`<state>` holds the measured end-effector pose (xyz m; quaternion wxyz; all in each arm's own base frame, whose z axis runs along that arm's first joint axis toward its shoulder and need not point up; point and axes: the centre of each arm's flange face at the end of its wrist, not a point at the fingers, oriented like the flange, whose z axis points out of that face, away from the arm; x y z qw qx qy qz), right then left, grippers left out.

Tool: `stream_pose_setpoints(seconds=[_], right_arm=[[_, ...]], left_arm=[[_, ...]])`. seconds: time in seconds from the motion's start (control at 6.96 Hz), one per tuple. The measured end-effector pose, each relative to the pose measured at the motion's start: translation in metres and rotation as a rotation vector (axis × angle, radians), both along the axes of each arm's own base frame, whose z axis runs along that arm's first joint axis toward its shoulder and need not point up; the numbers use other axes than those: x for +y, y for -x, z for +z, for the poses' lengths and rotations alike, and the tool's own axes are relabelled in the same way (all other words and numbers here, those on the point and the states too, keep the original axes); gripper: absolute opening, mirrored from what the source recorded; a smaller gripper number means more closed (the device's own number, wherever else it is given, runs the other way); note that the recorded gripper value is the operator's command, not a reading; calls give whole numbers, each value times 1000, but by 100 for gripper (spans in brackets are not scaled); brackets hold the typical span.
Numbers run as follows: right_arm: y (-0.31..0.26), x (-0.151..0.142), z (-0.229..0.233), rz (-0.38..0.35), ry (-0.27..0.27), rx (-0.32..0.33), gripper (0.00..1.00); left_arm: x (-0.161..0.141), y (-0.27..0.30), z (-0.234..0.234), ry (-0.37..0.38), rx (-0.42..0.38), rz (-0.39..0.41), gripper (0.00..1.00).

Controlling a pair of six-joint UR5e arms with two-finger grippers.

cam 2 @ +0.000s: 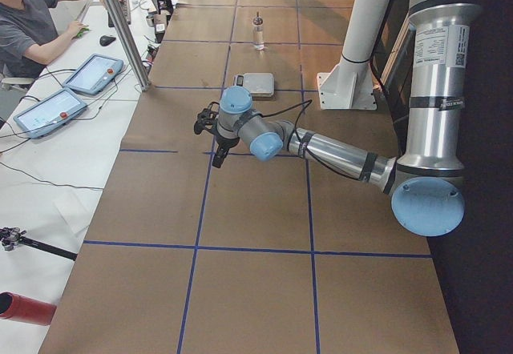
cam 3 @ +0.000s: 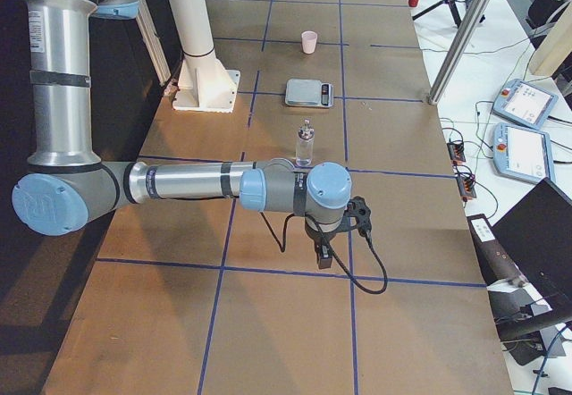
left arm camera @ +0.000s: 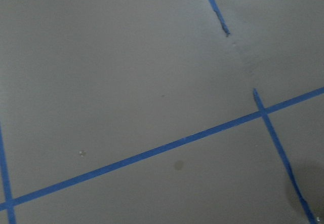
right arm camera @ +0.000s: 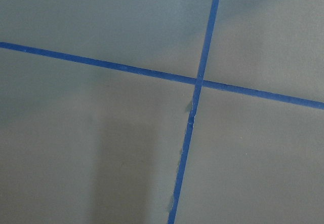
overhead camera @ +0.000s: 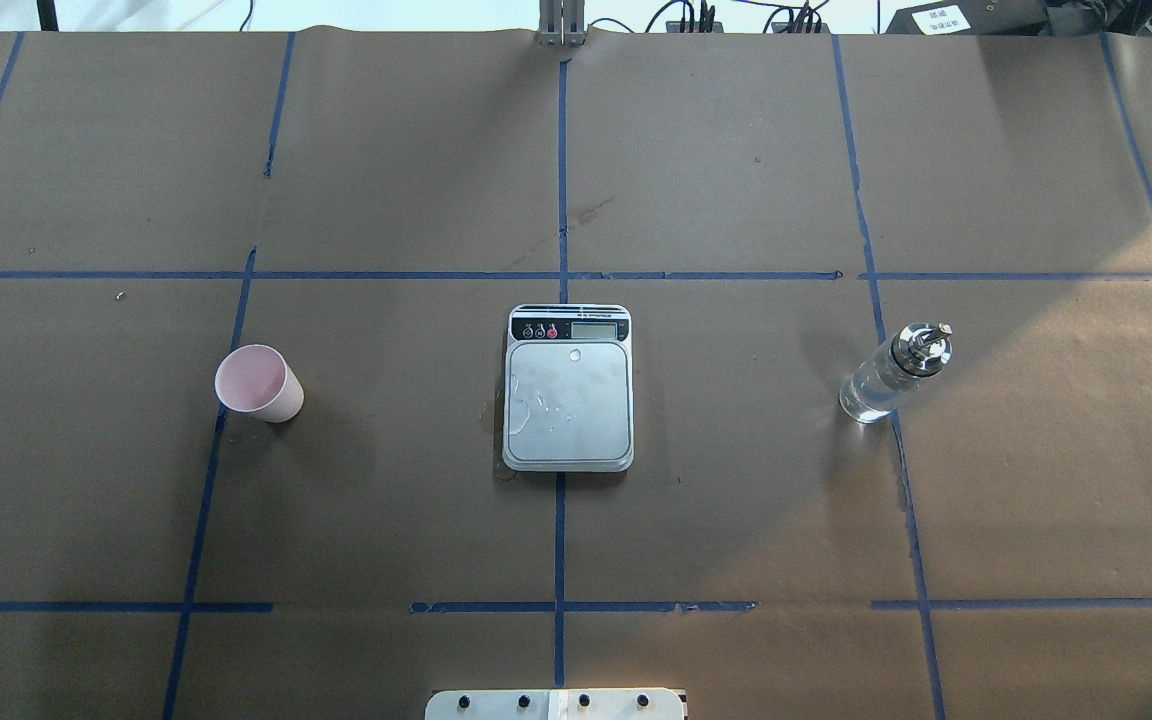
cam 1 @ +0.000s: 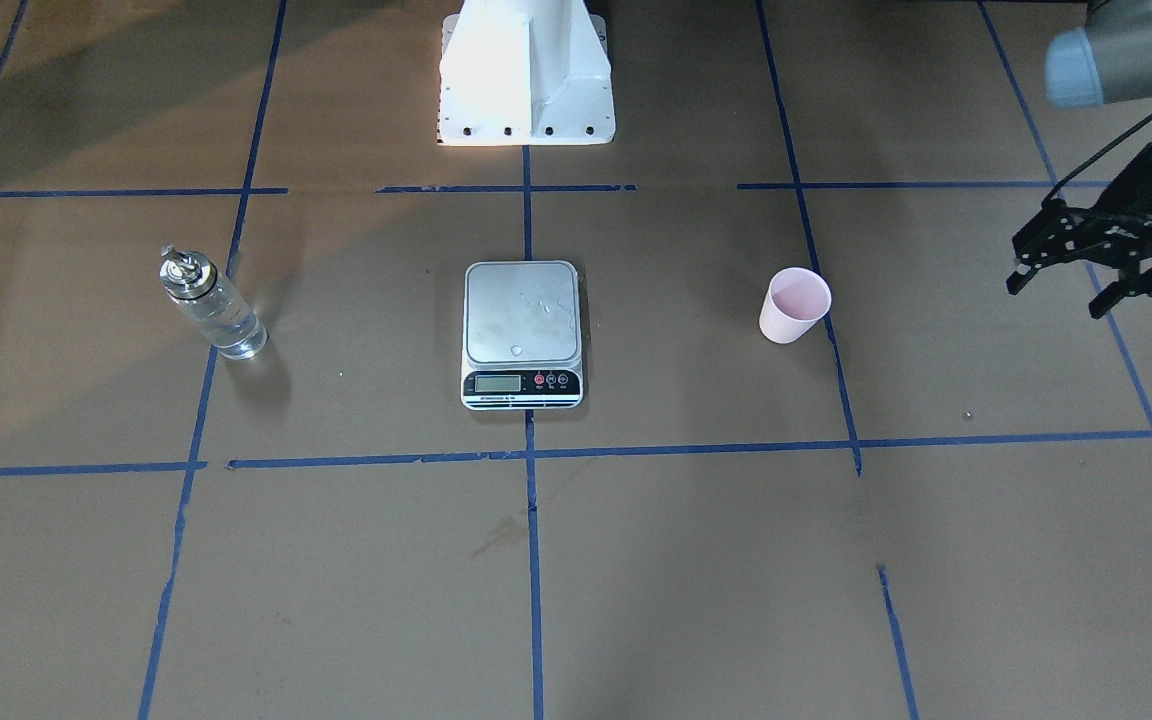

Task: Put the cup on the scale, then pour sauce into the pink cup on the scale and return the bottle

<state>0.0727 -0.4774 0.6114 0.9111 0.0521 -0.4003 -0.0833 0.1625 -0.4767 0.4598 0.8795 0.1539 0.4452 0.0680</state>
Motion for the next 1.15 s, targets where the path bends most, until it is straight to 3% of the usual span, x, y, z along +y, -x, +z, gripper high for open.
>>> stream_pose_setpoints(seconds=[0.29, 0.43, 0.86, 1.01, 1.15], right_arm=[[2, -6, -6, -4, -15, 1, 100], [2, -7, -6, -5, -16, 0, 100], [2, -7, -7, 2, -9, -1, 100], [2, -7, -8, 12, -1, -3, 100], [2, -8, -9, 18, 5, -5, 100]], left_arm=[[43, -87, -32, 219, 61, -45, 100], [61, -125, -45, 293, 72, -71, 98], [58, -179, -53, 360, 70, -101, 90], [56, -183, -50, 364, 65, -102, 82], [54, -185, -46, 368, 59, -103, 67]])
